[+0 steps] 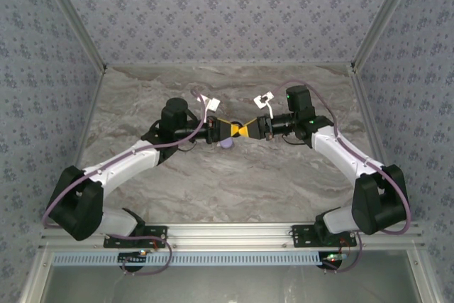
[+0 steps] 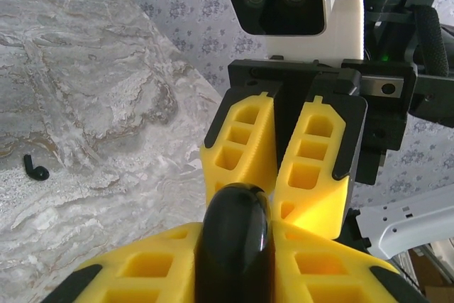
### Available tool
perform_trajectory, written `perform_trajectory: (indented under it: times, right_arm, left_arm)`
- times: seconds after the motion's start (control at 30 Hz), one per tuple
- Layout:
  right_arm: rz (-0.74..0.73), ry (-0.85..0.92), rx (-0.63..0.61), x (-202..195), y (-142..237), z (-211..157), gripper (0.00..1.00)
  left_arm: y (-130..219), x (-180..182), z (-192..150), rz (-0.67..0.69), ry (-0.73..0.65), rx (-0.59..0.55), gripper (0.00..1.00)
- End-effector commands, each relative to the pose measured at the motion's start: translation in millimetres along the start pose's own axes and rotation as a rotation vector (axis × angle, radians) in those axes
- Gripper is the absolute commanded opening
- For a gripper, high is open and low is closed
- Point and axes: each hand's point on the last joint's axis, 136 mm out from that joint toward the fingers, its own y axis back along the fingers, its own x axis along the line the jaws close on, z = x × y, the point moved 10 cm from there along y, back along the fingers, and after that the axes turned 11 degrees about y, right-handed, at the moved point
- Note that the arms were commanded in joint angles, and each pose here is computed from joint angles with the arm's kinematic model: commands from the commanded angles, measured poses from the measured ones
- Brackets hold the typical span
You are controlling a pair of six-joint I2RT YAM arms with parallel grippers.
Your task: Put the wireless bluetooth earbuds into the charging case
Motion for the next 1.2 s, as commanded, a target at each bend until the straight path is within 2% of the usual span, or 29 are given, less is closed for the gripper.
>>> perform_trajectory:
  times: [0.0, 0.27, 0.63, 0.83, 0.97, 1.07, 1.17]
  right_arm:
    - [-0.029, 0.029, -0.043, 4.4, 6.5, 8.7, 0.18]
    - [-0.039, 0.027, -0.055, 4.9, 8.6, 11.9, 0.18]
    - [0.002, 0.034, -0.027, 10.2, 5.3, 7.4, 0.21]
    - [0.029, 0.050, -0.001, 15.9, 2.0, 4.2, 0.21]
    - [0.037, 0.051, 0.015, 17.3, 0.7, 1.1, 0.21]
    - [0.026, 0.049, 0.020, 17.8, 2.0, -0.3, 0.23]
    - [-0.003, 0.054, 0.014, 19.0, 6.8, 1.7, 0.30]
  left_arm:
    - [4.8, -9.3, -1.7, -0.028, -0.030, -0.011, 0.29]
    - [5.1, -7.1, -4.0, -0.021, -0.024, -0.007, 0.37]
    - [1.0, -6.8, -1.4, -0.026, -0.020, -0.015, 0.38]
    - [-2.4, -5.3, 0.5, -0.022, -0.013, -0.020, 0.31]
    - [-4.6, -4.8, 1.5, -0.017, -0.008, -0.021, 0.21]
    - [-5.4, -3.6, 0.9, -0.009, -0.008, -0.012, 0.12]
    - [-4.9, -2.6, -0.6, 0.005, -0.010, 0.000, 0.09]
